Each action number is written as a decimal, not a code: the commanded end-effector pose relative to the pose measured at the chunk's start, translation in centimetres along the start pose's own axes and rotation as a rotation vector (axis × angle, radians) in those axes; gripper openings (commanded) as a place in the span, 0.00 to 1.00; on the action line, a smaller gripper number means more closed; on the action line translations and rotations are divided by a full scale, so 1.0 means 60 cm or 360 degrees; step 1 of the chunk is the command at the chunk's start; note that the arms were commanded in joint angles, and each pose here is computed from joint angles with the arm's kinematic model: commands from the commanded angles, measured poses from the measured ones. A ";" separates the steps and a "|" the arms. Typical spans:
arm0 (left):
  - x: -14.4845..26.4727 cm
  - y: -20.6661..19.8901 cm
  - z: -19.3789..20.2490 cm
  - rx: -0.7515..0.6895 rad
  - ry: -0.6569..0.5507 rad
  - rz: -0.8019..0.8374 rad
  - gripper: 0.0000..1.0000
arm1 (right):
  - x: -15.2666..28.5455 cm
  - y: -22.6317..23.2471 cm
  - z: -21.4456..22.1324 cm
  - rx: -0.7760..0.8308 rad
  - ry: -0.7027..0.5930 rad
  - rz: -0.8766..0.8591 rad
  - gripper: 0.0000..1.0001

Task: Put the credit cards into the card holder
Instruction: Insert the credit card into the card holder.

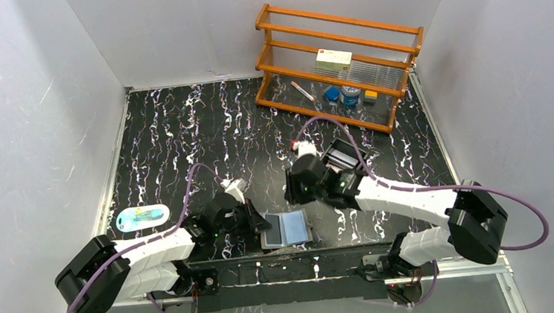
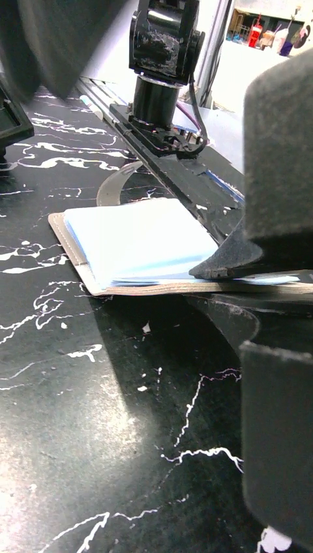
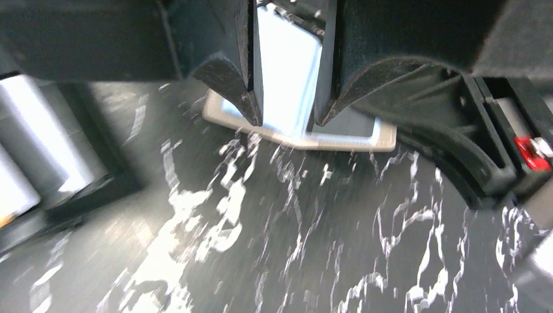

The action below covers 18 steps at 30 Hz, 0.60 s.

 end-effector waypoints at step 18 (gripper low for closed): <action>0.015 -0.025 -0.011 -0.0037 0.0031 0.0088 0.00 | 0.052 -0.244 -0.179 0.1052 0.0008 0.0632 0.43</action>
Point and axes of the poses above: each gripper's point midway between its finger pads, its own x axis back along the fingers, its own y axis along the line the jaws close on, z = x × y, the point moved 8 cm from there along x, back along the fingers, and after that the axes turned 5 degrees about x, right-handed, at the moved point
